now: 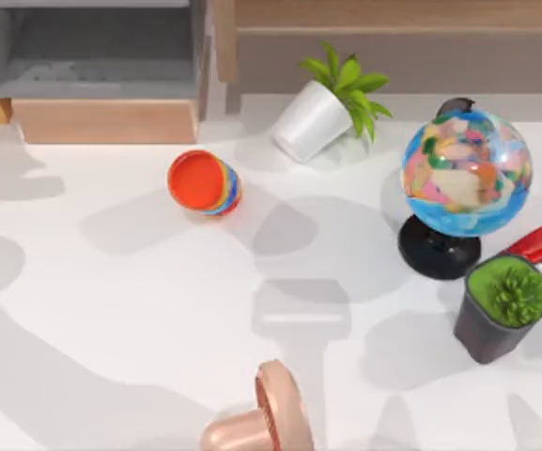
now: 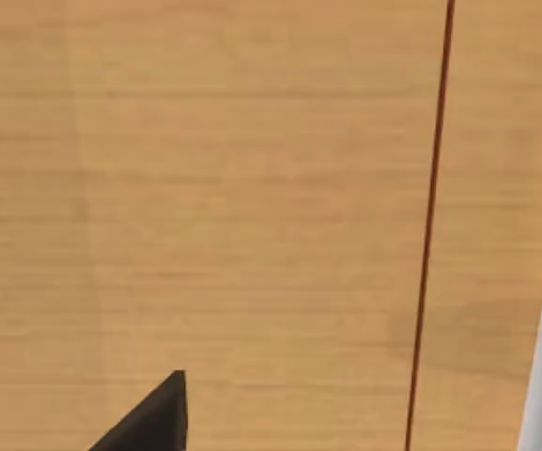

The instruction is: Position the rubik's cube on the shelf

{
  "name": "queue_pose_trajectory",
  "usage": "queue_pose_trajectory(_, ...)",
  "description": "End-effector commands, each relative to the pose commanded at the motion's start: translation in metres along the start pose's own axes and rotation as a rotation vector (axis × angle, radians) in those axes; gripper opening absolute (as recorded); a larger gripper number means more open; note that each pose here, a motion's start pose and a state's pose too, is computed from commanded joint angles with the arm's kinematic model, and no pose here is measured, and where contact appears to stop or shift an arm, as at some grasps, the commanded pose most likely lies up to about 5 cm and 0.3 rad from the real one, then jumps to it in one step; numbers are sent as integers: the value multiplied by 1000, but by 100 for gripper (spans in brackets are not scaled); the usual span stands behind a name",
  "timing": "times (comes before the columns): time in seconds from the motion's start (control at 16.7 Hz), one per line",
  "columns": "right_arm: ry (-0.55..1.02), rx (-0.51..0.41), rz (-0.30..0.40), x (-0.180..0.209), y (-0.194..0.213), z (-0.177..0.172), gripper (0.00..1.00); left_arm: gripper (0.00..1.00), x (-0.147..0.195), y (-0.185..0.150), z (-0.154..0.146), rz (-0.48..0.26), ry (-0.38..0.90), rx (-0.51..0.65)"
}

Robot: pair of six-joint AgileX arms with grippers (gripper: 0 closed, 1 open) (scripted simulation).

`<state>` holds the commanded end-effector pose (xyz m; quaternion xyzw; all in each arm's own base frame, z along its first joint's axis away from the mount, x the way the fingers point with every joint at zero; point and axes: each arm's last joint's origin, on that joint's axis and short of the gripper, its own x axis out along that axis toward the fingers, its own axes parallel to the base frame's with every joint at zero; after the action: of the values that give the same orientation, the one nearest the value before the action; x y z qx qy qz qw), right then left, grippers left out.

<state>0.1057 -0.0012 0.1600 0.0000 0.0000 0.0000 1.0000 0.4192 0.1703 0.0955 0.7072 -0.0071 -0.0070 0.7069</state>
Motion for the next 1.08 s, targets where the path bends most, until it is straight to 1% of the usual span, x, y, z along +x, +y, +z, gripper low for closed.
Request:
queue_pose_trajectory(0.18,0,0,0,0,0,0,100,100,12,0,0,0,0,0)
queue_pose_trajectory(0.42,0,0,0,0,0,0,100,100,13,0,0,0,0,0)
queue_pose_trajectory(1.08,0,0,0,0,0,0,100,17,13,0,0,0,0,0)
